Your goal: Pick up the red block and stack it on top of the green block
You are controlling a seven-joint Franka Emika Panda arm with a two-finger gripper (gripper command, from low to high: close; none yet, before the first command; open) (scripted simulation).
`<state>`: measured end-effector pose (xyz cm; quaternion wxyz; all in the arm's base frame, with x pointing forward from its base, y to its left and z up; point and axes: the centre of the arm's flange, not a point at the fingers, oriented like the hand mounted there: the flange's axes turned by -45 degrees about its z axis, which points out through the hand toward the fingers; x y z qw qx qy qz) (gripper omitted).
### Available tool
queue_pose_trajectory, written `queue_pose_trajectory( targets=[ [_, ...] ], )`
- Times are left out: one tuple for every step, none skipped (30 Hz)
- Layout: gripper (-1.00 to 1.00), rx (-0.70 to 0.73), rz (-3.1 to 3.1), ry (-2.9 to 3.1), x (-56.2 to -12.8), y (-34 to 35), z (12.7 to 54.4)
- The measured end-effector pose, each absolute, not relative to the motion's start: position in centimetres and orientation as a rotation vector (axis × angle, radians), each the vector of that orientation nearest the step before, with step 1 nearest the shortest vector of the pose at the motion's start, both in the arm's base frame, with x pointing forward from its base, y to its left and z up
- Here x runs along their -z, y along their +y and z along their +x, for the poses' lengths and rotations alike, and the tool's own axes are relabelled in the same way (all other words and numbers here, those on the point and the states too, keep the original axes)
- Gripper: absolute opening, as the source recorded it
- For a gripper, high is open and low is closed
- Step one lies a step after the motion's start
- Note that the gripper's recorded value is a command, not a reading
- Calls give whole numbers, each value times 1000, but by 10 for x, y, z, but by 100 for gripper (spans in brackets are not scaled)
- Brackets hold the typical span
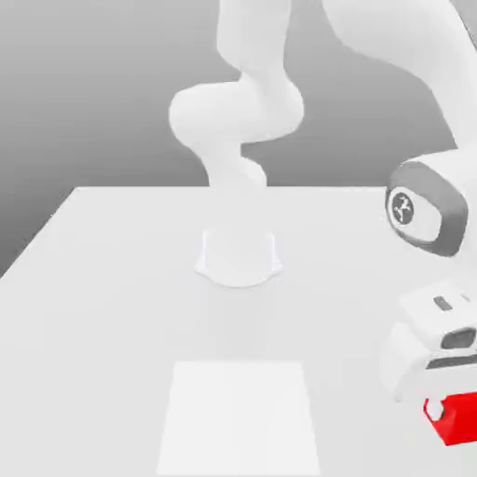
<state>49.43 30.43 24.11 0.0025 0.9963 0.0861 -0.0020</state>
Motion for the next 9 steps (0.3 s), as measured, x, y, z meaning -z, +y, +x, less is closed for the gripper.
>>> queue_pose_trajectory(
  targets=[
    [-100, 4, 3130, 265, -241, 320, 491],
    [-100, 2, 3131, 263, -232, 328, 489],
    [-100, 1, 3132, 260, -219, 332, 489],
    [-100, 0, 3133, 260, -204, 334, 488],
    [100, 0, 3133, 260, -190, 335, 487],
    [100, 0, 3133, 260, -190, 335, 487],
    [100, 0, 3133, 260, -190, 335, 487],
    [100, 0, 3133, 260, -190, 335, 487],
    [100, 0, 3133, 260, -190, 335, 487]
  ],
)
